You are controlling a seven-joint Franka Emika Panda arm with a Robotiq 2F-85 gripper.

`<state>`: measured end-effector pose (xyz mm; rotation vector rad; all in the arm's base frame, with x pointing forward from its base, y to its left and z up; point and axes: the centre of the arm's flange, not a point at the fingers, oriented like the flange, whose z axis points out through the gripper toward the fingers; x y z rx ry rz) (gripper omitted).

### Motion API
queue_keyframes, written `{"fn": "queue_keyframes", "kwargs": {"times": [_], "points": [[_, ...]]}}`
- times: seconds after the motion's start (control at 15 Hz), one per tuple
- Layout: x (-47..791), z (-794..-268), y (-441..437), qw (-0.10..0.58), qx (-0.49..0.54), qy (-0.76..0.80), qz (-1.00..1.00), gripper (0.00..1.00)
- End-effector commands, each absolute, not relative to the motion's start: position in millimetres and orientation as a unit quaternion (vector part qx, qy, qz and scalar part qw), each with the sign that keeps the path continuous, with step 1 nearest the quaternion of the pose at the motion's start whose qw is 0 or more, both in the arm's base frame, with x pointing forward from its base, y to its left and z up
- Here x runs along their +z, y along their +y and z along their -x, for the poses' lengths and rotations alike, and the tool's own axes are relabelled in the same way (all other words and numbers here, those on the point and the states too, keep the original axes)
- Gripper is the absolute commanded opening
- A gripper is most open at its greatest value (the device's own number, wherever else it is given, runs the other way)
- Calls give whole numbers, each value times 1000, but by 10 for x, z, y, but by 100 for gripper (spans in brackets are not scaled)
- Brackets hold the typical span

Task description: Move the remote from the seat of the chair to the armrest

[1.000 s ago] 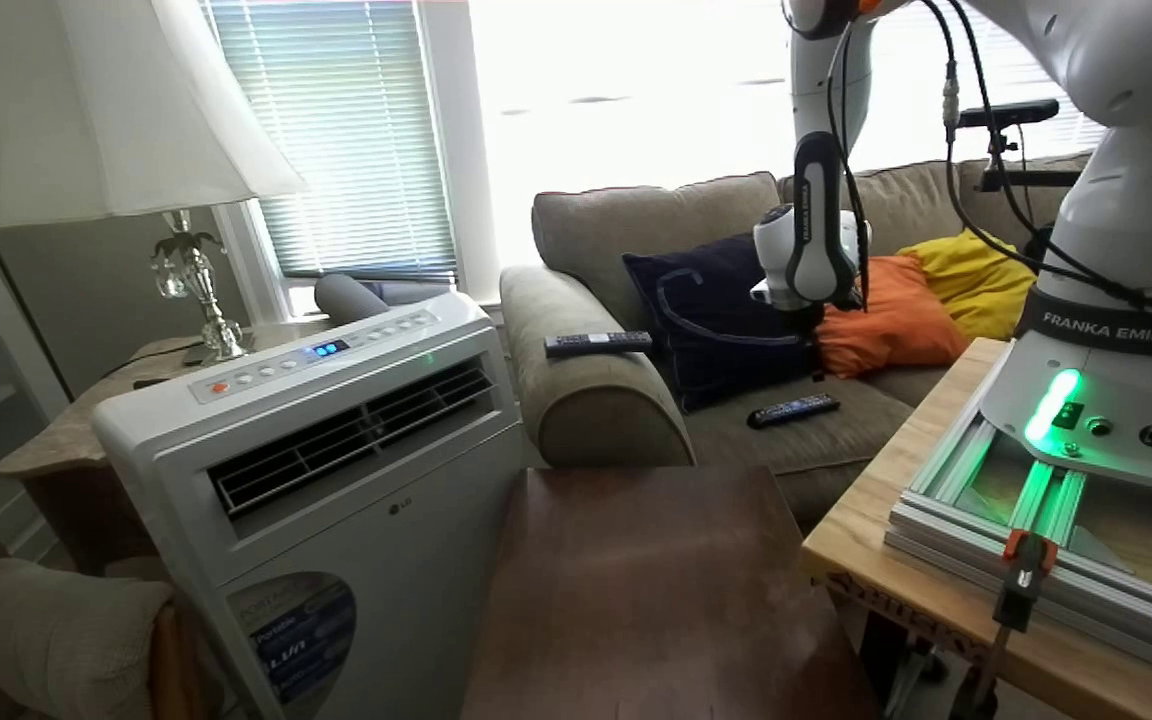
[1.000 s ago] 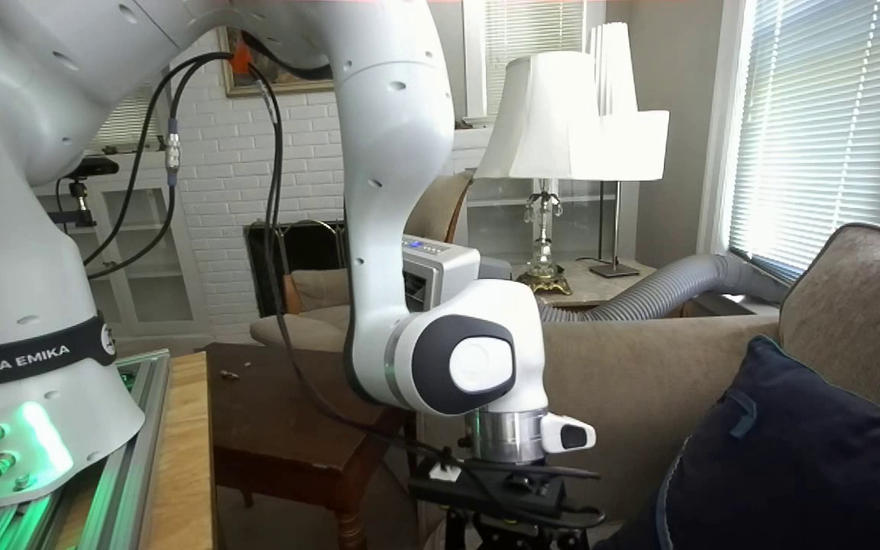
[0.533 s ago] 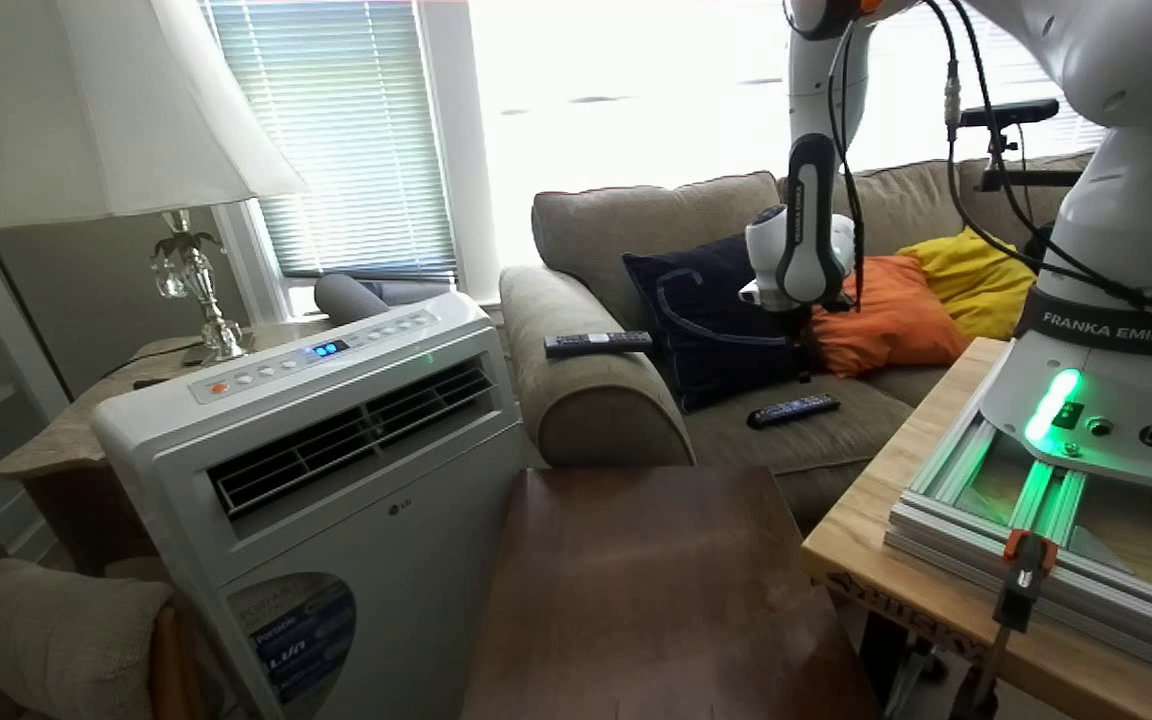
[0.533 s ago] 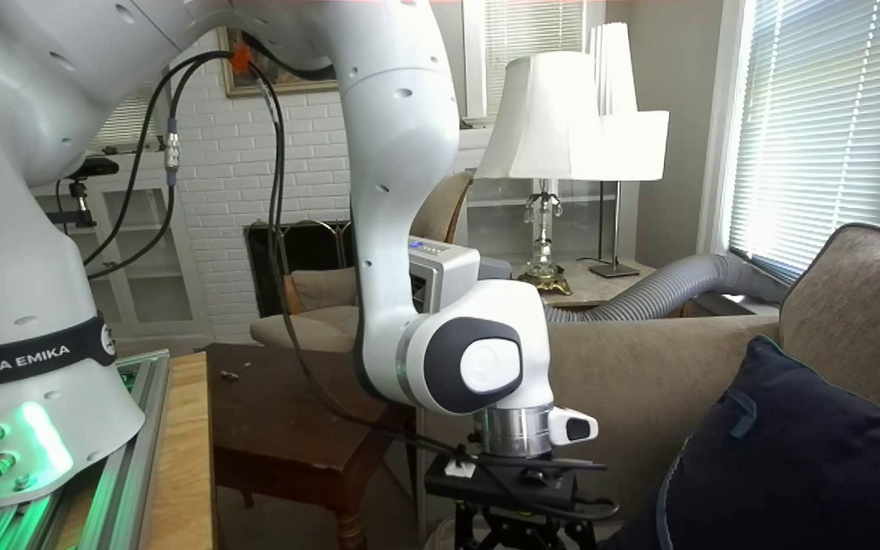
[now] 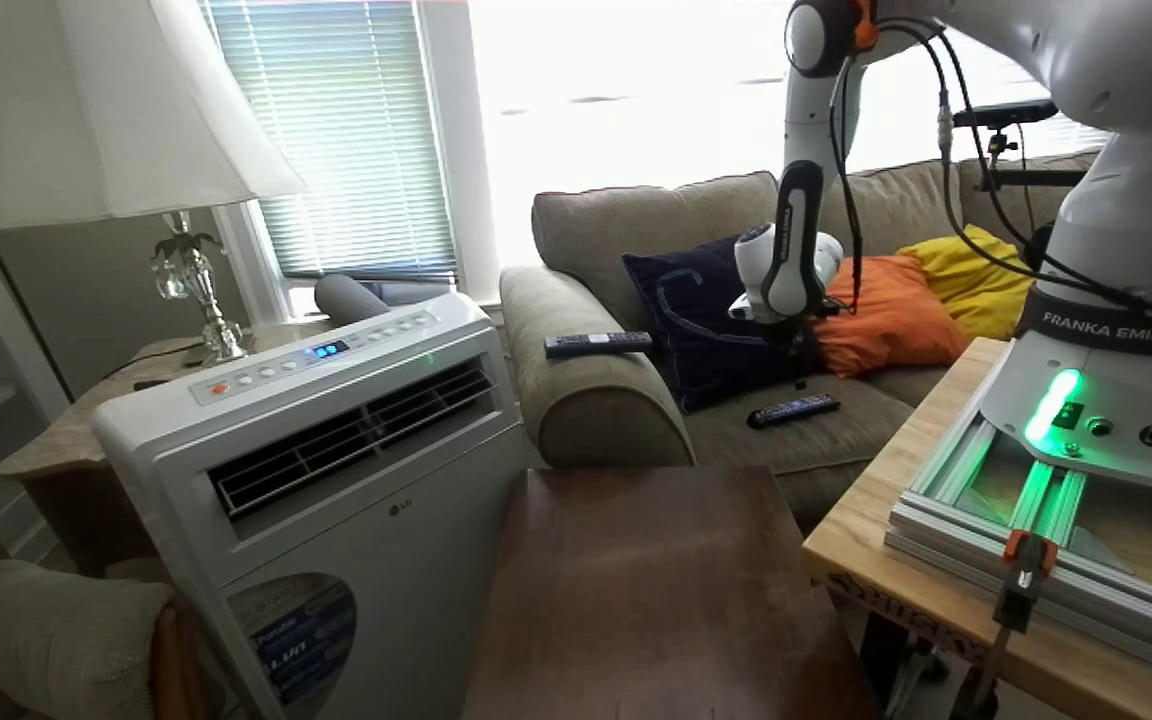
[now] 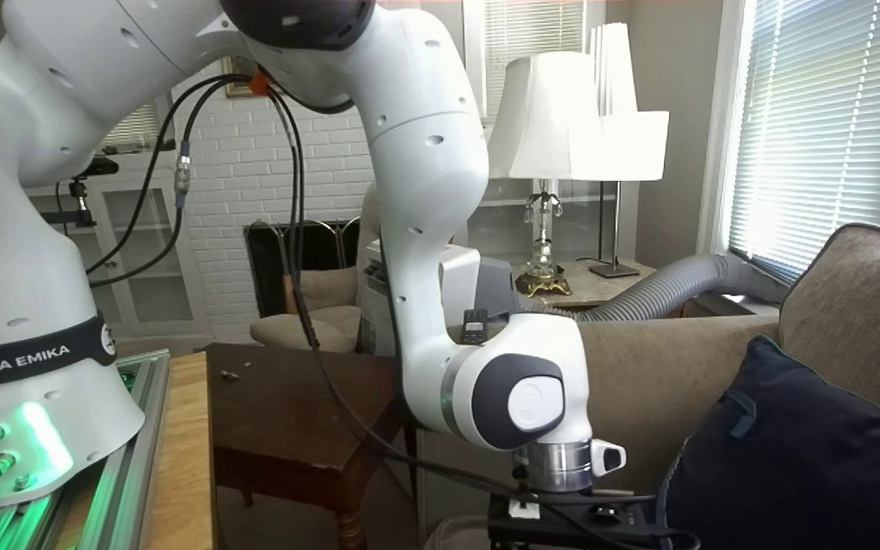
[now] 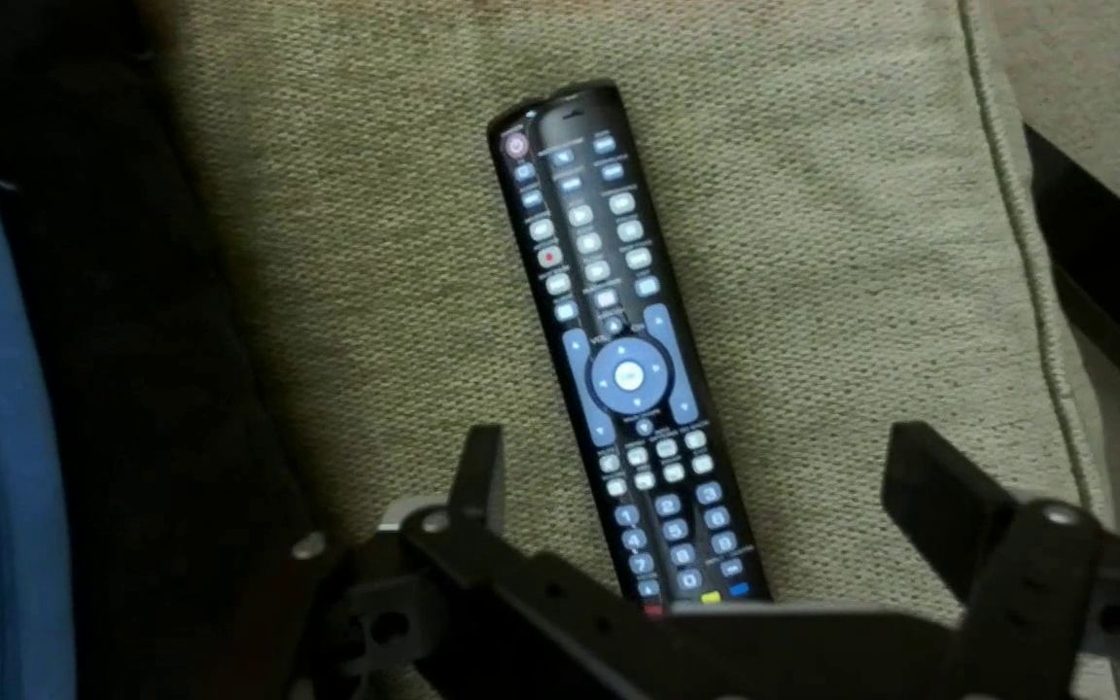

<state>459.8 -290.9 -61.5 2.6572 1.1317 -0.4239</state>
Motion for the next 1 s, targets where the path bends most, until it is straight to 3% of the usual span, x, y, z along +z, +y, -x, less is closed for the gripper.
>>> {"fn": "queue_keyframes", "kwargs": {"times": [0.0, 0.47, 0.73, 0.93], "points": [[-902, -4828, -3184, 104, -164, 419, -887, 100], [-1128, -4774, -3255, 87, -186, 415, -887, 100], [-1279, -4744, -3241, 122, -197, 392, -890, 100], [-1403, -4675, -3148, 112, -198, 393, -891, 100]]}}
